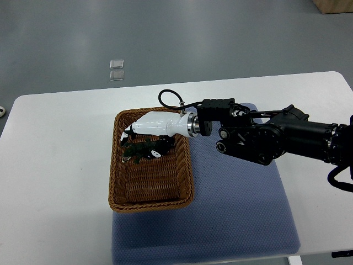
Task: Place crocodile in brown basket with right hand
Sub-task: 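Open the right hand, release the crocodile, and withdraw the hand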
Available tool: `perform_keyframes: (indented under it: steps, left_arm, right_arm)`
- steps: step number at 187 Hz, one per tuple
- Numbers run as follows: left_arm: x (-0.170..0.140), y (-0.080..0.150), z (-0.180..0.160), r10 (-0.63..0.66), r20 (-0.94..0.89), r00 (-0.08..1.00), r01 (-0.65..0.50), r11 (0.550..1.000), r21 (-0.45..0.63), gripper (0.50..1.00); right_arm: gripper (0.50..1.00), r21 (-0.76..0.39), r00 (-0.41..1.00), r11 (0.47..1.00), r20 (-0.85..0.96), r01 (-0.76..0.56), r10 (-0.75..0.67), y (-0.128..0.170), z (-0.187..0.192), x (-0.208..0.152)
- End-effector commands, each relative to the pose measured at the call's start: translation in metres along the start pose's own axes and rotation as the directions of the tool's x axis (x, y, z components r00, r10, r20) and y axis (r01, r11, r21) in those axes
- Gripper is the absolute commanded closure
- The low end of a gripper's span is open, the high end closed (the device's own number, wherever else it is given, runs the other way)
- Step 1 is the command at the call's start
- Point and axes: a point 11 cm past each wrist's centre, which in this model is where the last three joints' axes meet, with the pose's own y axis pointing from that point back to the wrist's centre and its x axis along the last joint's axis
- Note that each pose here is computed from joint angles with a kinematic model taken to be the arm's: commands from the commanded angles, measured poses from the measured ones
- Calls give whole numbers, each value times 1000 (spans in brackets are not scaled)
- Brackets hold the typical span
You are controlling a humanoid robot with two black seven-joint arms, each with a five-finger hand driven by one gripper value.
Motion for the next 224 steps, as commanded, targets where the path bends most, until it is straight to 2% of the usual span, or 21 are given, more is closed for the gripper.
perform_keyframes:
  steps: [1, 26, 52, 69, 99, 123, 149, 190, 224]
  left_arm:
    - [0, 0, 0, 0, 0, 1000, 0, 1000, 0, 500]
    - [0, 0, 0, 0, 0, 1000, 0, 1000, 0, 500]
    - [0, 0, 0, 0, 0, 1000, 0, 1000, 0, 500]
    - [0, 0, 0, 0, 0, 1000, 0, 1000, 0, 500]
    - [0, 0, 0, 0, 0, 1000, 0, 1000, 0, 500]
    - [0, 0, 0, 0, 0, 1000, 0, 1000, 0, 500]
    - [0, 0, 0, 0, 0, 1000, 0, 1000, -1, 500]
    - [0, 0, 0, 0, 0, 1000, 0, 1000, 0, 500]
    - [0, 0, 0, 0, 0, 1000, 0, 1000, 0, 500]
  right_arm:
    - [585, -9, 1000, 1000, 9, -5, 5, 4, 4, 3]
    - [587, -41, 998, 999, 42, -36, 37, 18, 18, 12]
    - [587, -83, 958, 989, 249, -122, 139, 39, 36, 42]
    - [587, -101, 875, 978, 437, -183, 209, 60, 49, 62]
    - [587, -178, 690, 948, 652, -264, 314, 90, 76, 69]
    - [587, -265, 457, 911, 800, -315, 390, 117, 105, 61]
    - [587, -356, 234, 875, 867, -327, 440, 139, 132, 42]
    - [587, -475, 0, 831, 868, -288, 496, 158, 159, 13]
    - [587, -500, -179, 833, 865, -239, 468, 168, 168, 1]
